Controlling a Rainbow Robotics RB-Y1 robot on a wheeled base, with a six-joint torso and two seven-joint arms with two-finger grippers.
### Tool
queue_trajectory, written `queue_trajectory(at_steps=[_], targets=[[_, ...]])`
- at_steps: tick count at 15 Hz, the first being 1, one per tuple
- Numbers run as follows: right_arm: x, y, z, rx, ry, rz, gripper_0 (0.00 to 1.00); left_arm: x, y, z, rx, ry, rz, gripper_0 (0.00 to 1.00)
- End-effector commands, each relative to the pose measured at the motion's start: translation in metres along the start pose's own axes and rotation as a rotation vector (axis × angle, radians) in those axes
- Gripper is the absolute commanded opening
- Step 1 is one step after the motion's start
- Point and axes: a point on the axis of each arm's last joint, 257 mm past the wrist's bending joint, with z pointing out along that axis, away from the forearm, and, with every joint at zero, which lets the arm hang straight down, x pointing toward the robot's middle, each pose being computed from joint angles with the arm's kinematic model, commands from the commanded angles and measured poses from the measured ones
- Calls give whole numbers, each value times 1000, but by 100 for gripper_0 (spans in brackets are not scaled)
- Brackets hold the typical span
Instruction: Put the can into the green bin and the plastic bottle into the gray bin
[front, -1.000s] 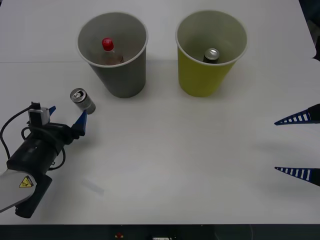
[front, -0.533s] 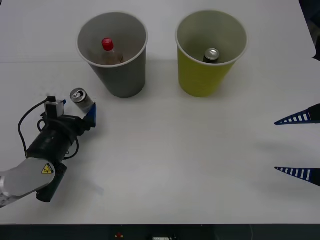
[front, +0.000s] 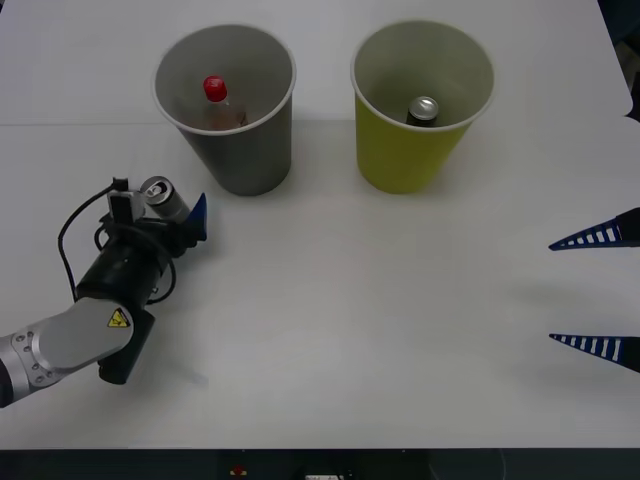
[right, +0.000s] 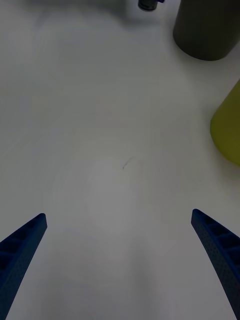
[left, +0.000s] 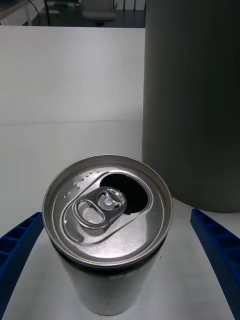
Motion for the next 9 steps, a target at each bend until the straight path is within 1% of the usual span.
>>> queue_trajectory(at_steps=[1, 2, 5, 9], targets=[[0, 0, 0, 0, 0, 0, 100, 1, -1, 1, 3, 5, 0, 43], [0, 0, 0, 0, 0, 0, 100, 1, -1, 1, 3, 5, 1, 0], [0, 0, 0, 0, 0, 0, 100, 1, -1, 1, 5, 5, 2, 0], [0, 0, 0, 0, 0, 0, 100, -2, -4, 1, 14, -5, 18, 0]])
